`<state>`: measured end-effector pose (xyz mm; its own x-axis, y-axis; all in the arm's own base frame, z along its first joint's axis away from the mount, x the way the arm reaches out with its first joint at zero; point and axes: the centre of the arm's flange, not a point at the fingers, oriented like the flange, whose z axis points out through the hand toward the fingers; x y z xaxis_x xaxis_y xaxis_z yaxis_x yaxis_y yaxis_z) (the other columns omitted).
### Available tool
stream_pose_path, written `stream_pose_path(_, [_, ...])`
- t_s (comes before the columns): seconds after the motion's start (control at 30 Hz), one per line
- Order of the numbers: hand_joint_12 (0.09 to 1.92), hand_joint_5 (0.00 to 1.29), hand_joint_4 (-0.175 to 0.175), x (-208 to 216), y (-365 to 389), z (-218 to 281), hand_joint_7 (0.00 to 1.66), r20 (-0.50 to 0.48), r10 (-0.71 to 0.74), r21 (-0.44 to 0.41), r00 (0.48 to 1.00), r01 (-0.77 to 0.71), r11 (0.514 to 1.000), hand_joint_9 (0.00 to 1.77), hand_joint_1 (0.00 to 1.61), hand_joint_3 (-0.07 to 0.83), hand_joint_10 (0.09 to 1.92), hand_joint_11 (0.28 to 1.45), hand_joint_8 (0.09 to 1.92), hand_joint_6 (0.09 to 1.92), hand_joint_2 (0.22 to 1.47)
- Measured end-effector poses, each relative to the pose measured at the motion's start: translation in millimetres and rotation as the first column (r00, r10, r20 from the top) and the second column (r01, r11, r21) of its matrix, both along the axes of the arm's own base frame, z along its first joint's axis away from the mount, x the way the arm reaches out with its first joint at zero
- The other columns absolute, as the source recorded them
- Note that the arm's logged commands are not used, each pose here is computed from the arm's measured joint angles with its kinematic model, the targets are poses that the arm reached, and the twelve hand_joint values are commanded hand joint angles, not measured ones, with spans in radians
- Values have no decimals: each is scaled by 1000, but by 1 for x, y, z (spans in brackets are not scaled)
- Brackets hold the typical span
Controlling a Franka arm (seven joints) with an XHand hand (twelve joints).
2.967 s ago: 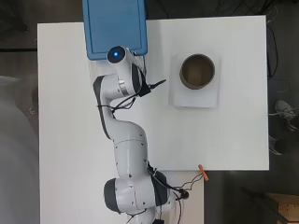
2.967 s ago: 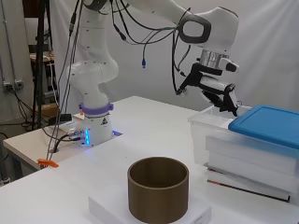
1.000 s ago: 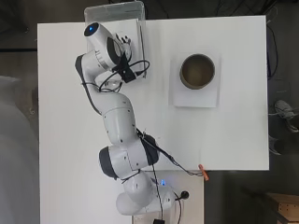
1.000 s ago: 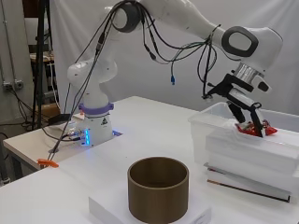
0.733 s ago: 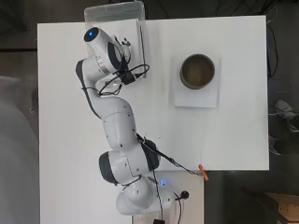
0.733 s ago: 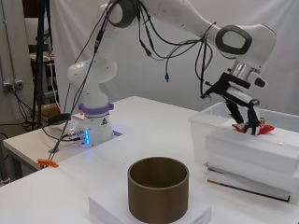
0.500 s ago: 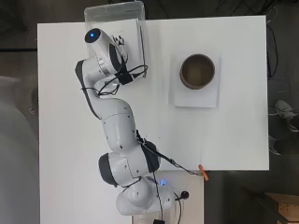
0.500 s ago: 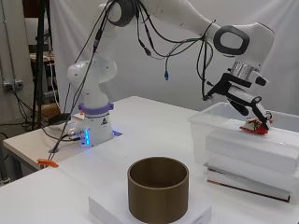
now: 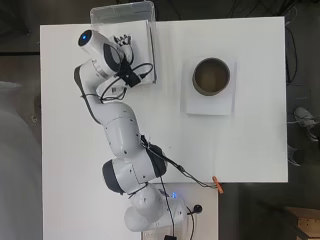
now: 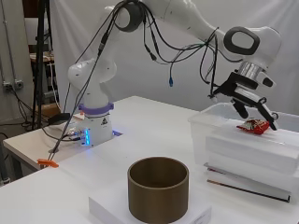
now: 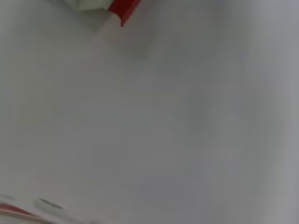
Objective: Teleoperate dual arm-hand system to remove items from a box
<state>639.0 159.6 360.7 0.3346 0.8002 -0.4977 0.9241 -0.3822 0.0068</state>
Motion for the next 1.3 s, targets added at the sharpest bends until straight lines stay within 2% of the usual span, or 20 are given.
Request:
stream_pose_path(0.17, [87, 274, 74, -16, 3, -22, 371, -42, 6, -12, 999, -7, 1000, 395, 146, -17, 87, 417, 87, 87, 799])
stream_pose_path(0.23, [87, 503, 110, -19, 3, -25, 554, -44, -2, -10, 999, 1, 1000, 612, 270, 1, 87, 550, 87, 87, 927])
stream_pose_path(0.27, [516, 648, 137, -19, 3, -24, 772, -39, -1, -7, 999, 1, 1000, 850, 526, 16, 487, 645, 391, 448, 1021])
stream_pose_path(0.3, [1059, 750, 155, -19, 4, -23, 936, -28, 3, -3, 1000, -3, 1000, 1062, 724, 15, 1068, 746, 925, 771, 1088])
stream_pose_path(0.33, [1426, 805, 166, -20, 3, -21, 1022, -15, 7, 6, 1000, -6, 1000, 1192, 840, 11, 1468, 808, 1329, 969, 1128])
stream_pose_path(0.37, [1631, 831, 171, -20, 0, -19, 1063, -6, 2, 24, 1000, -2, 1000, 1259, 901, 7, 1695, 840, 1570, 1078, 1151])
stream_pose_path(0.43, [1779, 838, 175, -22, -4, -18, 1086, 0, -26, 84, 1000, 26, 996, 1300, 940, 3, 1871, 857, 1762, 1164, 1173])
stream_pose_path(0.57, [1781, 843, 175, -25, -14, -7, 1094, 6, -68, 189, 998, 66, 980, 1293, 951, -1, 1891, 853, 1784, 1181, 1179])
stream_pose_path(0.67, [1776, 849, 175, -24, -18, -7, 1101, 8, -62, 203, 998, 59, 977, 1296, 954, -1, 1883, 856, 1778, 1172, 1176])
stream_pose_path(0.8, [1772, 853, 175, -25, -23, -1, 1150, 34, -50, 234, 998, 41, 971, 1373, 955, 0, 1916, 958, 1905, 1175, 1181])
stream_pose_path(0.93, [1780, 858, 175, -37, -37, 40, 1199, 203, -21, 332, 979, -48, 942, 1421, 959, -1, 1920, 1023, 1920, 1166, 1180])
stream_pose_path(1.03, [1789, 861, 175, -51, -57, 99, 1224, 362, -30, 391, 932, -123, 912, 1441, 959, 0, 1920, 1048, 1920, 1160, 1178])
stream_pose_path(1.17, [1800, 855, 175, -72, -96, 132, 1280, 399, -90, 424, 913, -96, 901, 1470, 956, 1, 1920, 1090, 1920, 1199, 1183])
stream_pose_path(1.3, [1808, 867, 175, -126, -169, 171, 1315, 458, -123, 465, 880, -119, 877, 1512, 961, -1, 1920, 1149, 1920, 1168, 1178])
